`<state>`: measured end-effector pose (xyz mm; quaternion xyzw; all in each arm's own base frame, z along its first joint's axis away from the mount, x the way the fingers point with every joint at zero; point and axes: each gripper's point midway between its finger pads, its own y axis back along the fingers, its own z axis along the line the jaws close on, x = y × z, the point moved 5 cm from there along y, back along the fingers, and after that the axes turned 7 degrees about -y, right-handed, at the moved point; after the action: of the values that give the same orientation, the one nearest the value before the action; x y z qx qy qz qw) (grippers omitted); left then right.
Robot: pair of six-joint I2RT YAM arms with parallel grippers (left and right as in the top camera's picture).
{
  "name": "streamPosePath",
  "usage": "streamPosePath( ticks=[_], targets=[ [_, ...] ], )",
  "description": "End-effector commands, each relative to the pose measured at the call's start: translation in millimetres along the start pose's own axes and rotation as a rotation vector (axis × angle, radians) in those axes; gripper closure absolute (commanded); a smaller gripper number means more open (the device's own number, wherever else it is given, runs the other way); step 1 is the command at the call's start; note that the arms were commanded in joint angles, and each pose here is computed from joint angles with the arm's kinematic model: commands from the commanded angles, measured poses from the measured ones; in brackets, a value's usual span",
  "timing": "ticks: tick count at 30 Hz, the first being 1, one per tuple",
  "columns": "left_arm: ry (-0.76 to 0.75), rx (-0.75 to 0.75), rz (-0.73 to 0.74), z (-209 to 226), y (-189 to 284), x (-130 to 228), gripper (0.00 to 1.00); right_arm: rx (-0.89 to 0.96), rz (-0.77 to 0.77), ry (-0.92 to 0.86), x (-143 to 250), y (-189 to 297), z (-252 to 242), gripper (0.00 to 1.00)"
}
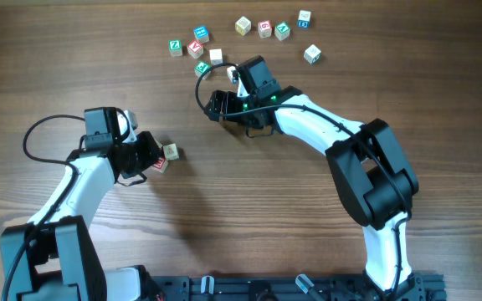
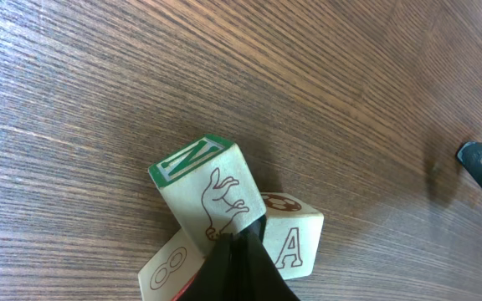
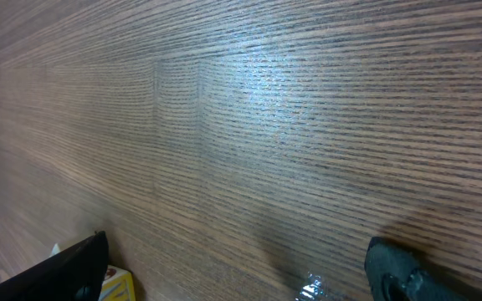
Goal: Form a circle
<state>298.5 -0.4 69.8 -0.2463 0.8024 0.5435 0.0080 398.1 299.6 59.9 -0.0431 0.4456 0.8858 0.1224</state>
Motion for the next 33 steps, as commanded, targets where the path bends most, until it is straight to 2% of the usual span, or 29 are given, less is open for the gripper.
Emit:
streamPosePath(
  ticks=[1,33],
  targets=[
    [0.014,-0.024,0.001,3.1,-2.1,-0.5,0.96,0.181,0.027,-0.074,15.2,-23.1,-58.1,0.01],
    [0.019,-0.019,0.018,2.6,-2.0,2.4,0.96,0.184,0.024,-0.074,14.9,-23.0,-58.4,0.01]
  ],
)
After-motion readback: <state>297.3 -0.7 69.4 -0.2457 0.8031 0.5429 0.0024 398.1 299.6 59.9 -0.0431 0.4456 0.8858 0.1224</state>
